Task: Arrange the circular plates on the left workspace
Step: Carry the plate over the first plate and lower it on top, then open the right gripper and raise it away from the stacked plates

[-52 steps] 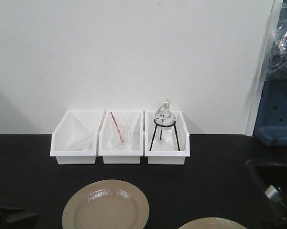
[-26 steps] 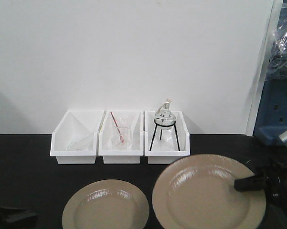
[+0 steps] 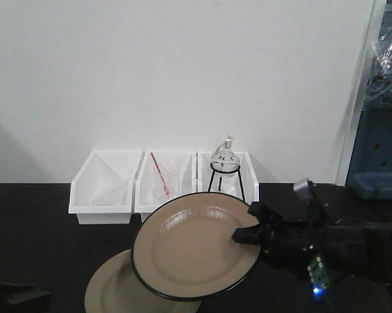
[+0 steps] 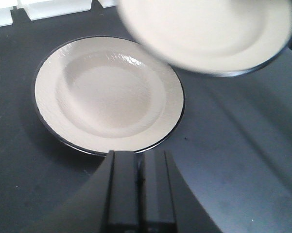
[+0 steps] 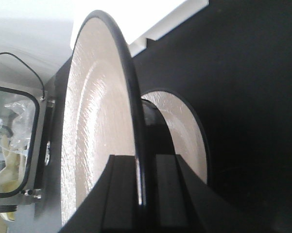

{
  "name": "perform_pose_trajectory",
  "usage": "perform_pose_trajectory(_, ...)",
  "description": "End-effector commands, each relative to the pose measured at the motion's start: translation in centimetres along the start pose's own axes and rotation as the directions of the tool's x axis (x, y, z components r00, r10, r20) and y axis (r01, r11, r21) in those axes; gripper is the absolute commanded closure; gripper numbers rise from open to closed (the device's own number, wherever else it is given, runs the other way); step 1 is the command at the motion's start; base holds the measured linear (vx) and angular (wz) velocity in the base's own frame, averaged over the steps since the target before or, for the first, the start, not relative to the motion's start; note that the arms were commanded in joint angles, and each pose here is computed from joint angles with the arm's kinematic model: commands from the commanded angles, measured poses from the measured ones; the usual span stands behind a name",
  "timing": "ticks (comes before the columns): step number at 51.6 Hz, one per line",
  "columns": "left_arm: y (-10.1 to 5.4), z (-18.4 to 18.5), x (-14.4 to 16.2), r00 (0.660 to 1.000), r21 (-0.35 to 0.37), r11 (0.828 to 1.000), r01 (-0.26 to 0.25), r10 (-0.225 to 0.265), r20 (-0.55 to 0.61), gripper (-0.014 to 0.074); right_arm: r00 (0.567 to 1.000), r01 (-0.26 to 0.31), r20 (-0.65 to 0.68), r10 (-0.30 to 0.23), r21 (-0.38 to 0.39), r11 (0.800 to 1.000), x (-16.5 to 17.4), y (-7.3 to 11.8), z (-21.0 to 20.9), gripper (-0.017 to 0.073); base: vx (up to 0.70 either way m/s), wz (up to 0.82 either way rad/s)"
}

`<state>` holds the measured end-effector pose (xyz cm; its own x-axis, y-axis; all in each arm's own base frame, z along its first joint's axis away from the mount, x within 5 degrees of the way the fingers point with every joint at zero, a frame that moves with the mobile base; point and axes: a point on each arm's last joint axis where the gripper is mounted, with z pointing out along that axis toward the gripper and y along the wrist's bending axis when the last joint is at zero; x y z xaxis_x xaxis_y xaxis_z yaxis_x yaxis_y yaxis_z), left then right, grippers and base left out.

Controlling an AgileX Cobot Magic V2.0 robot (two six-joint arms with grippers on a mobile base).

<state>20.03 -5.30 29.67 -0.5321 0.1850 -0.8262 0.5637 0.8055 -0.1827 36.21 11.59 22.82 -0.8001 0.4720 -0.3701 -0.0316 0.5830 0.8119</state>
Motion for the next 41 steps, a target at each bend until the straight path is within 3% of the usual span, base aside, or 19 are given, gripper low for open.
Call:
perform_pose_trajectory(1, -0.4, -0.7, -1.2, 0.997, 0.003, 1.000, 0.021, -0.021, 0.070, 0.0594, 0.999, -0.024, 0.046, 0.029, -0.105, 0.994, 0.0, 2.7, 0.8, 0.0565, 0.00, 0.00)
perform_pose_trajectory(23, -0.6, -0.7, -1.1, 0.998, 0.022, 1.000, 0.019, -0.020, 0.059, 0.0594, 0.999, 0.001, -0.049, -0.007, -0.123, 0.992, 1.2, 3.2, 7.7, 0.0565, 0.00, 0.00)
perform_pose_trajectory(35, -0.6, -0.7, -1.1, 0.998, 0.025, 1.000, 0.019, -0.020, 0.057, 0.0594, 0.997, -0.030, -0.068, 0.023, -0.102, 0.994, 1.3, 1.9, 9.2, 0.0554, 0.00, 0.00)
perform_pose_trajectory(41, -0.6, -0.7, -1.1, 0.998, 0.025, 1.000, 0.019, -0.020, 0.057, 0.0594, 0.996, -0.006, -0.087, -0.003, -0.106, 0.994, 1.6, 1.4, 9.7, 0.0494, 0.00, 0.00)
